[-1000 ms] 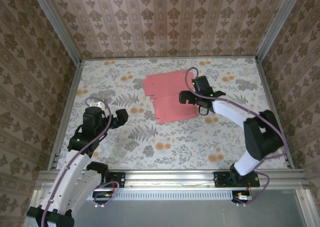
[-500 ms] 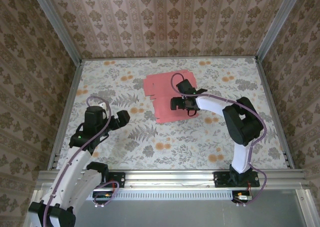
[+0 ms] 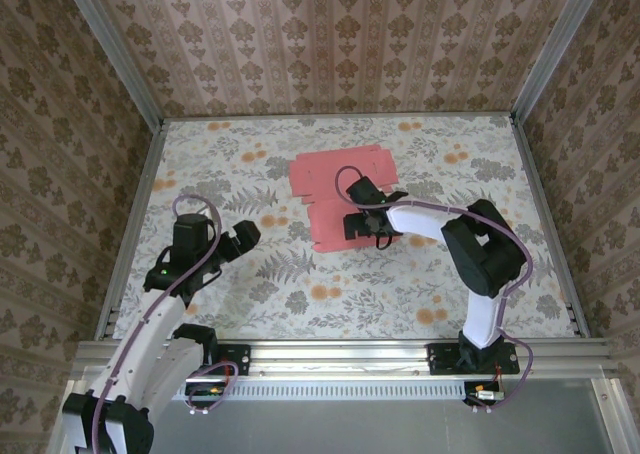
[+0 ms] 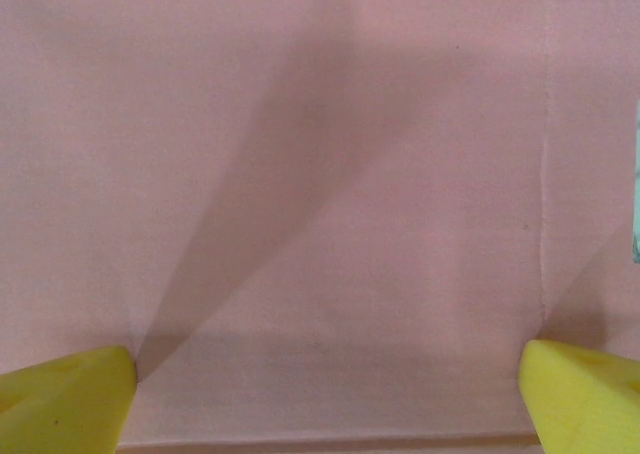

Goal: Fold the paper box

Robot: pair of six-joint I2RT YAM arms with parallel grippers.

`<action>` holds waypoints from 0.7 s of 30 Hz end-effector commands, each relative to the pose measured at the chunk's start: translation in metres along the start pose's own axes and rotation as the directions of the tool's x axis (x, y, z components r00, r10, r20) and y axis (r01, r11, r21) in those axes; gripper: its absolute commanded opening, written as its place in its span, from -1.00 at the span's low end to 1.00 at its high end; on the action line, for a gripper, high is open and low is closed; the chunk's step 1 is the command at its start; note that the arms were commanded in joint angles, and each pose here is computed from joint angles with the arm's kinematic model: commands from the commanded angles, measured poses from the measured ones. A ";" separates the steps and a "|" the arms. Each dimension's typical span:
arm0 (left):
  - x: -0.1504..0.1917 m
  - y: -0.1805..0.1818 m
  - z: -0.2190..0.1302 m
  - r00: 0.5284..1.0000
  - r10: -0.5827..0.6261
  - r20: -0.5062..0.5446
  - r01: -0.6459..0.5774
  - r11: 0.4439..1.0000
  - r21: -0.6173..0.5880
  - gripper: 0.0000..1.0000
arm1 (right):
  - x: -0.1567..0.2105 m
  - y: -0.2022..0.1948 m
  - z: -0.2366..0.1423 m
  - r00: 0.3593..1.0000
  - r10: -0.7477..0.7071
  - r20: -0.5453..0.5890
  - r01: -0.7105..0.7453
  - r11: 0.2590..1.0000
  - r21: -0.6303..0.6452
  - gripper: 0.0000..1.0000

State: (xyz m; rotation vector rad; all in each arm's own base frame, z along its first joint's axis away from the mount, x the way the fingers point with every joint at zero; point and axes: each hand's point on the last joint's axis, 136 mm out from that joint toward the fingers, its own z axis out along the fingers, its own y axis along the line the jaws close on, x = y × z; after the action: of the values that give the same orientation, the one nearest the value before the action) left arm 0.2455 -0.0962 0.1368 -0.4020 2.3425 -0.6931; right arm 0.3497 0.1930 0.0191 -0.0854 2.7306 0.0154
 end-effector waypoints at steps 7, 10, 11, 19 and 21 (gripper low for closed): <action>0.002 -0.017 0.012 0.999 0.004 -0.043 0.000 0.995 0.096 1.00 | 0.080 -0.007 -0.028 0.994 -0.064 -0.092 0.068 0.997 0.039 1.00; 0.005 -0.022 0.022 0.996 -0.001 -0.087 0.012 0.992 0.124 1.00 | 0.094 -0.005 -0.041 0.994 -0.069 -0.087 0.071 0.997 0.019 1.00; 0.005 -0.024 0.025 0.995 -0.002 -0.099 0.015 0.991 0.132 0.99 | 0.097 -0.003 -0.046 0.995 -0.066 -0.080 0.067 0.998 0.004 1.00; 0.013 -0.039 0.062 0.975 0.020 -0.219 -0.005 0.998 0.068 0.95 | 0.070 0.014 -0.100 0.998 -0.007 0.058 0.018 0.983 -0.185 1.00; 0.012 -0.044 0.072 0.970 0.025 -0.241 -0.013 0.999 0.052 0.89 | 0.062 0.012 -0.102 0.998 0.017 0.067 -0.002 0.978 -0.209 1.00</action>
State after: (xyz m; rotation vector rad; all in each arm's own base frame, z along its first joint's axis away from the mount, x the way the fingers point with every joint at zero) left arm 0.2722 -0.1548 0.0968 -0.2924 2.5708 -0.8316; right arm 0.2464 0.1984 0.0780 -0.1621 2.6627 0.2336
